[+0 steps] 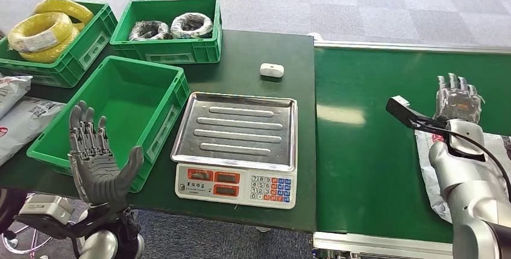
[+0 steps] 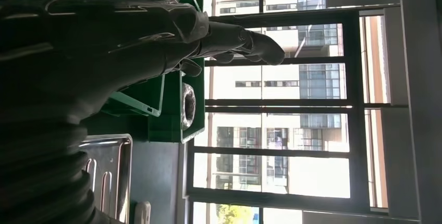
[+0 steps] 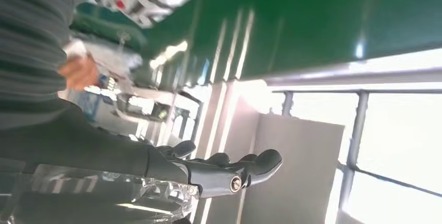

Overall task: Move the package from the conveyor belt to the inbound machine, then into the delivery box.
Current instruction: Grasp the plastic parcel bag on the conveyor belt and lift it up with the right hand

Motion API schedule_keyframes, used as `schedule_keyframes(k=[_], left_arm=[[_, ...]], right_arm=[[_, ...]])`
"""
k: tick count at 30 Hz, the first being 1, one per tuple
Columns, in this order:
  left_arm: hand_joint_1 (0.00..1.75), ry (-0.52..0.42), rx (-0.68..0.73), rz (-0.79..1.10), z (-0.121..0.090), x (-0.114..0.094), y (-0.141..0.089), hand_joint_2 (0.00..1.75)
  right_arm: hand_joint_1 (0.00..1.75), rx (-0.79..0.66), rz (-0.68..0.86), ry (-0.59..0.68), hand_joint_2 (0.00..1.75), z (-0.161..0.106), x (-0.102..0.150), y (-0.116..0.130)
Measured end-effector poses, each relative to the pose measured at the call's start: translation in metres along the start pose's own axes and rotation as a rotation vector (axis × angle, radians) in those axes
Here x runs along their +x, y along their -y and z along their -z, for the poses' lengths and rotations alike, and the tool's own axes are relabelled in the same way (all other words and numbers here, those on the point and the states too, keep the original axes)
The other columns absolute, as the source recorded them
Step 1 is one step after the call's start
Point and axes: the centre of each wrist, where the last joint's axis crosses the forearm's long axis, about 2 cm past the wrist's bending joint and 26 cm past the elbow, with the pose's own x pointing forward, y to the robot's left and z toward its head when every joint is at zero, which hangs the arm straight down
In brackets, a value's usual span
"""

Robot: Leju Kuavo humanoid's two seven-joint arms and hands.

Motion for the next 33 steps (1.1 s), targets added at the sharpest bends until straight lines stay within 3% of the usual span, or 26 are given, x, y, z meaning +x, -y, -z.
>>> schedule_keyframes(k=[11,15,24,33], left_arm=[[0.0,-0.004,-0.043,-0.03,0.008,-0.01,0.007,1.75],[0.0,-0.014,-0.048,-0.032,0.007,-0.012,0.006,1.75],[0.0,-0.024,-0.076,-0.045,0.009,-0.018,0.007,1.75],[0.0,-0.021,-0.081,-0.041,0.014,-0.022,0.008,1.75]], right_arm=[[0.0,0.023,-0.172,0.117,1.75,0.018,0.032,0.032],[0.0,0.096,-0.192,0.161,1.75,0.017,0.039,0.028],[0.0,0.475,-0.069,0.218,1.75,0.01,0.042,0.008],[0.0,0.494,-0.059,0.234,1.75,0.007,0.042,0.003]])
